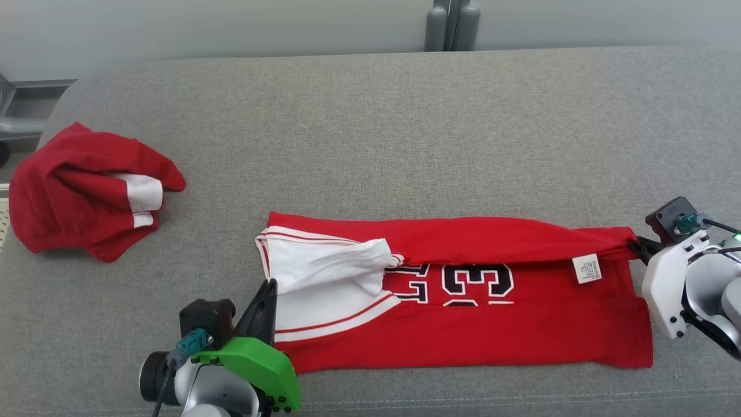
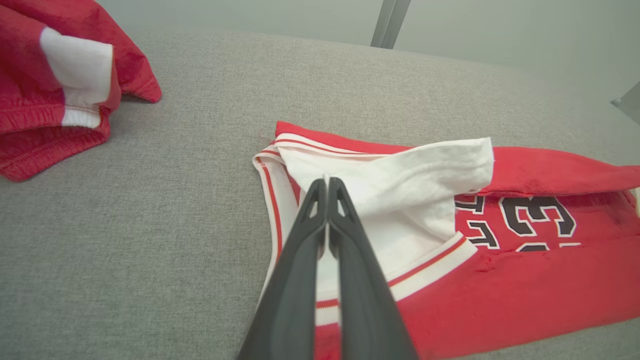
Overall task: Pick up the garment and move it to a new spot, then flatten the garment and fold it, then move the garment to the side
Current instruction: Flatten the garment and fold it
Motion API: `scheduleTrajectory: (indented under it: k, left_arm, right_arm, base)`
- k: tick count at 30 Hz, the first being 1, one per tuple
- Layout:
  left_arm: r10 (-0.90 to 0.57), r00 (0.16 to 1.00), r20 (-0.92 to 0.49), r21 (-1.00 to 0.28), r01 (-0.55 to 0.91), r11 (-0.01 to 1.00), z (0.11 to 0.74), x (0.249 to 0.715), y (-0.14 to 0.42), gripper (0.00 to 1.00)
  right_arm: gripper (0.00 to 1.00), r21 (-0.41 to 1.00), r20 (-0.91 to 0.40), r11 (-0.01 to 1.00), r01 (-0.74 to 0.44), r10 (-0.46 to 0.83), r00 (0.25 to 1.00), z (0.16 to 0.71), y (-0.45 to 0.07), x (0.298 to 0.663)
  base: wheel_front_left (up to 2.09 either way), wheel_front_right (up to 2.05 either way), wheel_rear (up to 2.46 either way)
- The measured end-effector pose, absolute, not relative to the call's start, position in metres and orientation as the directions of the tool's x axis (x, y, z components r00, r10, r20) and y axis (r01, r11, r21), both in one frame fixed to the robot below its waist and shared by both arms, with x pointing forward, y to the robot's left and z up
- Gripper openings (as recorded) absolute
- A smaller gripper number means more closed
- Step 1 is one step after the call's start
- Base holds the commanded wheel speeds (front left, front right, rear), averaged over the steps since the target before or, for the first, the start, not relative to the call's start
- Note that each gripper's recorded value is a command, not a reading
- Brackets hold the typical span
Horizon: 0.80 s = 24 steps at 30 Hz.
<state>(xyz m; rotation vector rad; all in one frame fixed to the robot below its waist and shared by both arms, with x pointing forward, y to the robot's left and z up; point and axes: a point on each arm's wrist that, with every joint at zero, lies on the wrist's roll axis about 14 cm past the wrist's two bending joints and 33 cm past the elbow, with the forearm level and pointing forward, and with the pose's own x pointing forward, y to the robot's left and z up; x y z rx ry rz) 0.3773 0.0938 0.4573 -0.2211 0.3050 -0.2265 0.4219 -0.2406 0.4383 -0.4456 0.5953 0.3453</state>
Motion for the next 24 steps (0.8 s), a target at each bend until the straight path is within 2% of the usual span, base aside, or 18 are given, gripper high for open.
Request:
scheduleTrajectory:
  k: [6, 18, 19, 20, 21, 22, 23, 24]
  left_arm:
    - [-0.214, 0.916, -0.338, -0.25, 0.131, 0.959, 0.44, 0.357, 0.106, 0.0]
    - [-0.211, 0.879, -0.428, -0.236, 0.116, 0.965, 0.414, 0.333, 0.11, 0.0]
    - [-0.214, 0.874, -0.436, -0.234, 0.119, 0.965, 0.412, 0.332, 0.109, 0.0]
    - [-0.215, 0.871, -0.442, -0.233, 0.12, 0.965, 0.41, 0.331, 0.108, 0.0]
    - [-0.218, 0.866, -0.449, -0.231, 0.123, 0.965, 0.407, 0.329, 0.107, 0.0]
    - [-0.222, 0.856, -0.466, -0.228, 0.126, 0.965, 0.403, 0.327, 0.106, 0.0]
    - [-0.223, 0.852, -0.473, -0.227, 0.127, 0.966, 0.4, 0.326, 0.106, 0.14]
    - [-0.224, 0.849, -0.478, -0.223, 0.129, 0.966, 0.399, 0.325, 0.106, 0.44]
  right_arm:
    - [0.0, -0.314, -0.623, 0.832, -0.457, 0.184, 0.761, 0.433, -0.242, 0.421]
    - [0.0, -0.242, -0.648, 0.856, -0.457, 0.208, 0.732, 0.423, -0.236, 0.41]
    - [0.05, -0.236, -0.651, 0.859, -0.455, 0.208, 0.73, 0.422, -0.237, 0.408]
    - [0.48, -0.234, -0.652, 0.861, -0.452, 0.206, 0.73, 0.421, -0.238, 0.407]
    - [1.0, -0.227, -0.649, 0.868, -0.441, 0.202, 0.733, 0.422, -0.24, 0.407]
    - [1.0, -0.224, -0.645, 0.875, -0.429, 0.197, 0.738, 0.422, -0.242, 0.407]
    - [1.0, -0.218, -0.642, 0.882, -0.417, 0.192, 0.742, 0.423, -0.245, 0.407]
    - [1.0, -0.213, -0.637, 0.887, -0.41, 0.192, 0.747, 0.424, -0.245, 0.406]
  base:
    - [0.0, 0.0, 0.0]
    - [0.0, 0.0, 0.0]
    - [0.0, 0.0, 0.0]
    - [0.0, 0.0, 0.0]
    - [0.0, 0.0, 0.0]
    - [0.0, 0.0, 0.0]
    - [0.0, 0.0, 0.0]
    - [0.0, 0.0, 0.0]
